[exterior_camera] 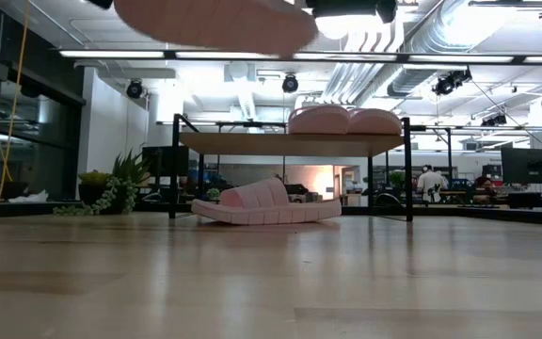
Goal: Pick and place slides into the shelf
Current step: Put the pink slide on the shelf
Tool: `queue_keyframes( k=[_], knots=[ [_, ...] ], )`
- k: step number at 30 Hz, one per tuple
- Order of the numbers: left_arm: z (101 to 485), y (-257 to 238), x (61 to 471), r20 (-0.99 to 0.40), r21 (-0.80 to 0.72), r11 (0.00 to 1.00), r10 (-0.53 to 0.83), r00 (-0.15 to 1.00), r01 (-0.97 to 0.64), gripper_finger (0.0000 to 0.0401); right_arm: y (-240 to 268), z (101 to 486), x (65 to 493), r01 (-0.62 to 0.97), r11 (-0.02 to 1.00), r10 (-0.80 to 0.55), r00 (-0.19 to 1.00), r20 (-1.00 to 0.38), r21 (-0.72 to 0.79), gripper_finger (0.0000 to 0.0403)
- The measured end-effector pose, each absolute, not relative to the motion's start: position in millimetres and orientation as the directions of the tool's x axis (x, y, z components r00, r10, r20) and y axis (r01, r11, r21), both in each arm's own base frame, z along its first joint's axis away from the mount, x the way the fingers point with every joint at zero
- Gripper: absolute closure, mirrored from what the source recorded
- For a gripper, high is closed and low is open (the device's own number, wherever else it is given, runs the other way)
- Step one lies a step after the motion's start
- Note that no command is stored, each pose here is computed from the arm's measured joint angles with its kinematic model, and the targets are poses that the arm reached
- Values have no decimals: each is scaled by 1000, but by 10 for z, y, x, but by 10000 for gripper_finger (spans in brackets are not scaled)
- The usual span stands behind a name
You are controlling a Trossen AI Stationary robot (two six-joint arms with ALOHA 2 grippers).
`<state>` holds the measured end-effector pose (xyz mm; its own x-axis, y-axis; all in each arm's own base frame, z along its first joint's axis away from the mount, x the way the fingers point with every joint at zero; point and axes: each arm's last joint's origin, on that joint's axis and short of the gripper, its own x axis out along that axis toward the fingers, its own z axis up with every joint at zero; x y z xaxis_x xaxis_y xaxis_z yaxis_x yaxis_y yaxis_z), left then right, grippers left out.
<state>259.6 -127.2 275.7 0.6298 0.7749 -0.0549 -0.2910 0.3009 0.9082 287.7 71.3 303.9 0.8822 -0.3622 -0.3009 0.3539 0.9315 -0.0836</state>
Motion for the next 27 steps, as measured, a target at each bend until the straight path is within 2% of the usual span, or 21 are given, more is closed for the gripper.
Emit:
queue_keyframes(
  k=[5,14,27],
  knots=[
    [2917,-1169,2682,-40,905,275,814,579,-324,398,712,3040,2878,348,932,-362,883,-298,-101,284],
    [3110,-821,2815,-2,906,162,925,379,-391,397,708,3110,2833,335,936,-353,894,-275,-109,284],
    [3286,-425,2924,0,896,107,971,241,-432,396,795,3160,2777,303,948,-317,913,-258,-93,284]
  ],
)
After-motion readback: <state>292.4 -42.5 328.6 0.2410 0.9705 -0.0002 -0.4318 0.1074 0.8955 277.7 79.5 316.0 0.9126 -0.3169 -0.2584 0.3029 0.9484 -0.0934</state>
